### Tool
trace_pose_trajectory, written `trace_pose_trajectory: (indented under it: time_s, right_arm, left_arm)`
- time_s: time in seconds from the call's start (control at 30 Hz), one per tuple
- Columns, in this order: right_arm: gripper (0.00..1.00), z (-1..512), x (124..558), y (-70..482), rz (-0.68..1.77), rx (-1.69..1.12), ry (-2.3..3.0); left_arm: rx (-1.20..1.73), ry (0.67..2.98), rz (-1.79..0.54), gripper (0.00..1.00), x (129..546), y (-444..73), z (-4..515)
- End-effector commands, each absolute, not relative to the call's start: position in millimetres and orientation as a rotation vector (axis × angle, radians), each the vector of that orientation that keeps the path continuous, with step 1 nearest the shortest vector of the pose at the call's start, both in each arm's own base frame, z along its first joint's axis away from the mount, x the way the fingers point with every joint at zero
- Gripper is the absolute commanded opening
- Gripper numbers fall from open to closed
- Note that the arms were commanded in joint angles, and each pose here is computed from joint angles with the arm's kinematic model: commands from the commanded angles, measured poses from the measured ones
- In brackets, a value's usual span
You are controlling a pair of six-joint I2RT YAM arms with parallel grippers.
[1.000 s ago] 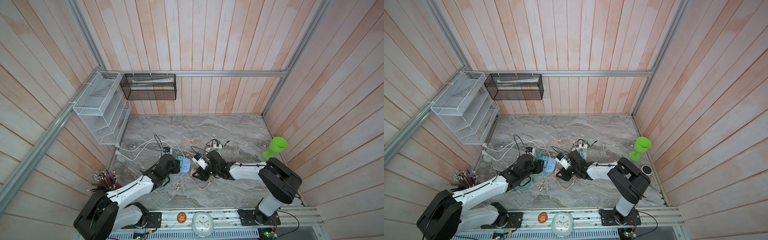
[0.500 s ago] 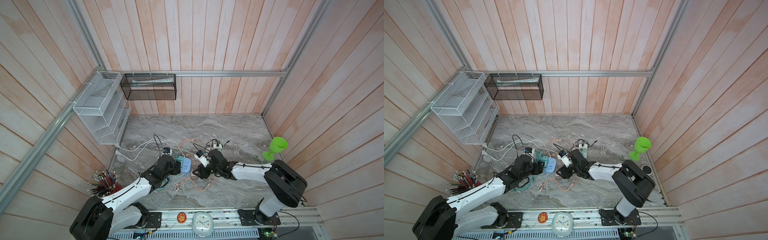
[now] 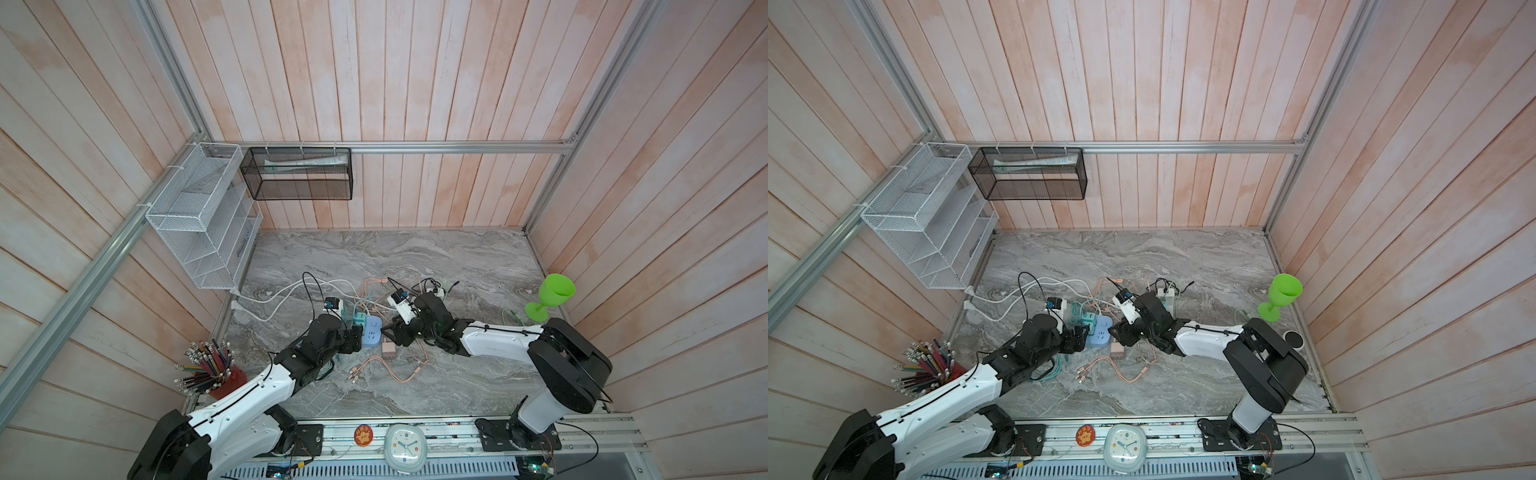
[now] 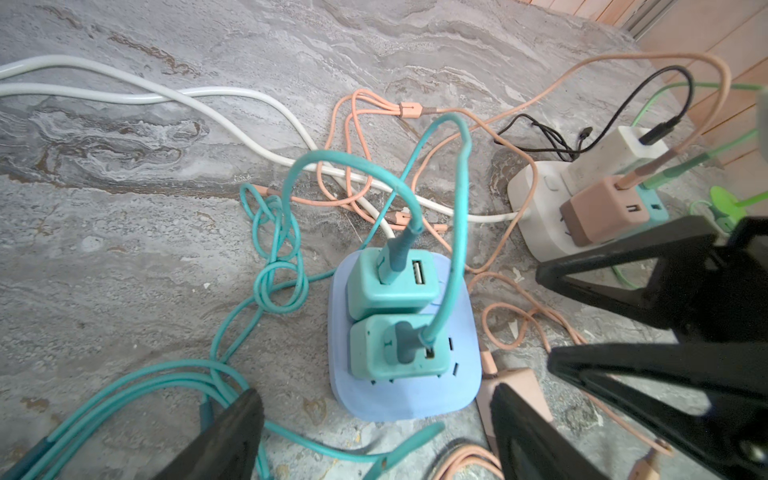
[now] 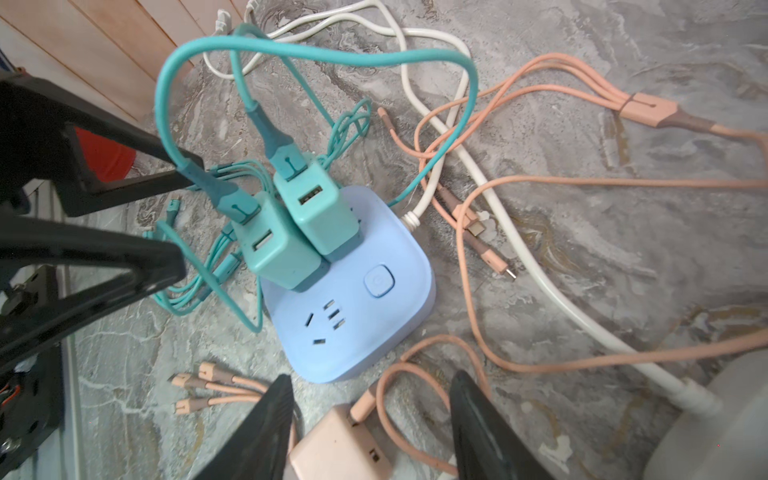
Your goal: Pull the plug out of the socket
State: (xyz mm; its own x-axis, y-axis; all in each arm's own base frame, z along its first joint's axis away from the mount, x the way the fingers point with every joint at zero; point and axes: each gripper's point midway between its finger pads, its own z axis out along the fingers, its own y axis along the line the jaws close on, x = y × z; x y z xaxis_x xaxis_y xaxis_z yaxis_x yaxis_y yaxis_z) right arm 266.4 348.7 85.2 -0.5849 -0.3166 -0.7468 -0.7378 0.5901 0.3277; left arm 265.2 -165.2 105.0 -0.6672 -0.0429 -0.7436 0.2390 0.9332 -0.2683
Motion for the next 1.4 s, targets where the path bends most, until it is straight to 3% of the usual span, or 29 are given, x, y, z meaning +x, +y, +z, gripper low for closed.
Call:
trace_pose_trajectory:
  time_s: [0.0, 0.3, 0.4, 1.13, 1.37]
  right_arm:
    - [0.58, 84.7, 285.0, 358.3, 0.816, -0.794, 2.190]
    - [0.58, 68.7, 287.8, 372.0, 0.860, -0.798, 2.270]
    - [0.58, 60.7, 286.2, 372.4, 0.863, -0.799, 2.305]
    - [0.58, 39.7, 279.3, 376.5, 0.940, -0.799, 2.404]
    - [0.58, 29.6, 280.8, 374.9, 0.913, -0.785, 2.438]
  left_arm:
    - [0.221, 2.249, -0.447, 0.88, 266.2, -175.1, 107.8]
    - [0.306, 2.320, -0.376, 0.77, 269.2, -186.4, 91.7]
    - [0.305, 2.320, -0.375, 0.69, 272.1, -189.8, 90.5]
    - [0.237, 2.358, -0.288, 0.63, 285.9, -186.2, 78.2]
    - [0.243, 2.365, -0.287, 0.55, 287.6, -188.6, 73.2]
